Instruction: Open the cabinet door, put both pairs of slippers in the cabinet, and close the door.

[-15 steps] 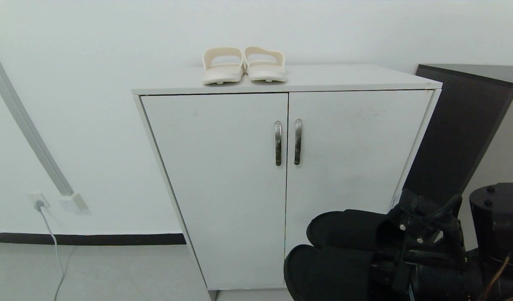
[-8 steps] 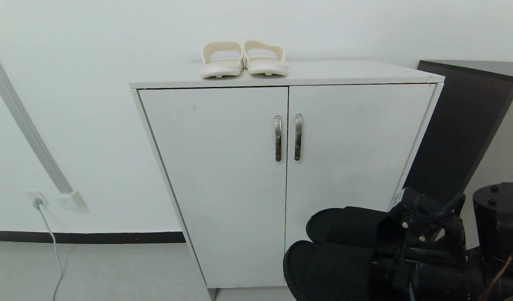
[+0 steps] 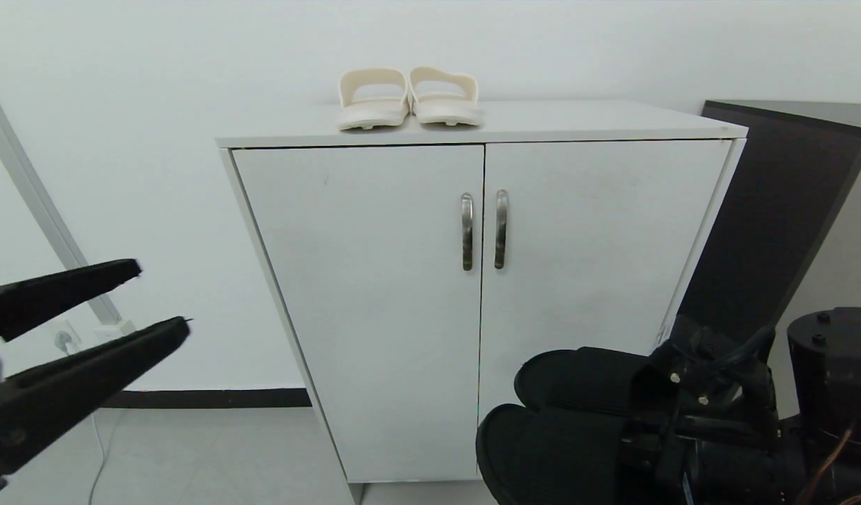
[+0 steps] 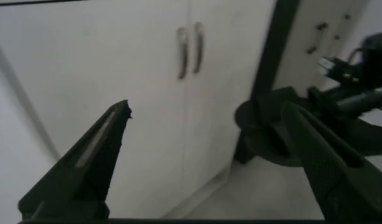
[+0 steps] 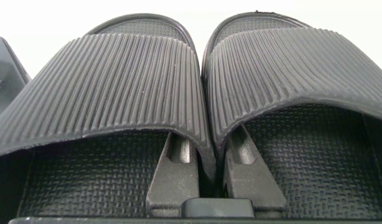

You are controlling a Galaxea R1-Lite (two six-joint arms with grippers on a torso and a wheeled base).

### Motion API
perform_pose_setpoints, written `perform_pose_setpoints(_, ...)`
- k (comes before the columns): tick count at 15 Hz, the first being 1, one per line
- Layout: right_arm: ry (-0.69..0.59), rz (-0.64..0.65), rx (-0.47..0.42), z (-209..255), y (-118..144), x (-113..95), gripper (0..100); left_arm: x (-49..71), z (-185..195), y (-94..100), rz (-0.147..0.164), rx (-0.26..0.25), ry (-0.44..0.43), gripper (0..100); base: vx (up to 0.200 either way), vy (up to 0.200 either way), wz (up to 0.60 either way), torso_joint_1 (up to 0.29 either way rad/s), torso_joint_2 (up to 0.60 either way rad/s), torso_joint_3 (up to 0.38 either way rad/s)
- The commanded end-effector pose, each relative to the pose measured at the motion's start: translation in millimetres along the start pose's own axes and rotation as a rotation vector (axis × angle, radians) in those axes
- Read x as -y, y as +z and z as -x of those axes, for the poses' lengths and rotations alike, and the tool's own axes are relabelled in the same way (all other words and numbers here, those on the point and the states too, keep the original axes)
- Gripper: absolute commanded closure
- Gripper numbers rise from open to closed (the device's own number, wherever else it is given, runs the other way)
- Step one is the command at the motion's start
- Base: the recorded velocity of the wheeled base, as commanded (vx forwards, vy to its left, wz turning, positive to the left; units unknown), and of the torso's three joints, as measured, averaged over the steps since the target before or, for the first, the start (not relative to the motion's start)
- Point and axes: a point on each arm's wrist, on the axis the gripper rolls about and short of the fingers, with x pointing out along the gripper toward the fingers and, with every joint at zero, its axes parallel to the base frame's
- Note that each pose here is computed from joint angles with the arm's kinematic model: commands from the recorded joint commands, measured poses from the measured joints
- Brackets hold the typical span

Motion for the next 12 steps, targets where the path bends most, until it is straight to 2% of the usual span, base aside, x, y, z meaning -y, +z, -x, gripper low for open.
perform_pose_setpoints(1, 0.001, -0.001, -0.012, -2.0, -2.2, 0.2, 100, 5.9, -53.8, 5.5, -0.002, -0.087, -0.168, 0, 0.0, 0.0, 0.0, 0.0, 0.0, 0.0)
perform_pose_setpoints(4, 0.003, -0.003, -0.023, -4.5, -3.8, 0.5, 100, 19.1, -92.2, 9.1, 0.003, -0.123, -0.25, 0, 0.0, 0.0, 0.0, 0.0, 0.0, 0.0)
perform_pose_setpoints(6, 0.003, -0.003, -0.026, -4.8, -4.5, 0.5, 100, 30.6, -141.5, 10.4, 0.03, -0.091, -0.322, 0, 0.0, 0.0, 0.0, 0.0, 0.0, 0.0)
perform_pose_setpoints(7, 0.003, -0.003, -0.026, -4.8, -4.5, 0.5, 100, 32.0, -151.3, 10.3, 0.038, -0.083, -0.33, 0, 0.0, 0.0, 0.0, 0.0, 0.0, 0.0)
perform_pose_setpoints(8, 0.0, -0.004, -0.024, -4.8, -4.1, 0.9, 100, 33.6, -176.3, 9.6, 0.059, -0.074, -0.344, 0, 0.0, 0.0, 0.0, 0.0, 0.0, 0.0)
perform_pose_setpoints(12, -0.001, -0.001, -0.009, -5.3, -1.9, 0.7, 100, 34.7, -217.1, 10.3, 0.112, -0.081, -0.39, 0, 0.0, 0.0, 0.0, 0.0, 0.0, 0.0)
